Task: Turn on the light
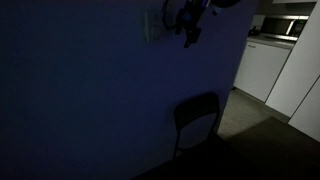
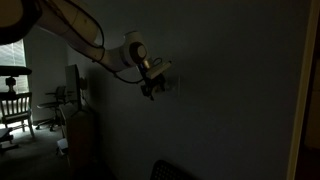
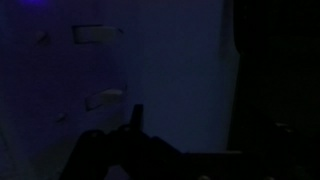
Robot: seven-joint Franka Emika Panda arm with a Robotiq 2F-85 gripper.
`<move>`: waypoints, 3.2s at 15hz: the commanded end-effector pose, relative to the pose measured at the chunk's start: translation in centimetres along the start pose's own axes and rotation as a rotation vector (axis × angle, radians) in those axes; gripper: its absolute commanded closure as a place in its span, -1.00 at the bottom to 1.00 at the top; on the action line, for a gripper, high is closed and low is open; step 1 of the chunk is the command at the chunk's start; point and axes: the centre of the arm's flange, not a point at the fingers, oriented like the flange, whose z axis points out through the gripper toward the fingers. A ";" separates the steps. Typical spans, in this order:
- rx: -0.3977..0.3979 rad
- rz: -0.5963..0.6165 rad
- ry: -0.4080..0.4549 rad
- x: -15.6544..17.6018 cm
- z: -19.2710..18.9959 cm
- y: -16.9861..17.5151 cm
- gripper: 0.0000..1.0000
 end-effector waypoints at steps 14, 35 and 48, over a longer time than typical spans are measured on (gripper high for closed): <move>-0.084 0.169 -0.159 -0.4 3.1 -2.3 -1.00; -0.233 -0.097 -0.203 -0.5 -0.2 -4.5 -1.00; -0.274 -0.113 -0.136 -0.8 0.5 -3.9 -1.00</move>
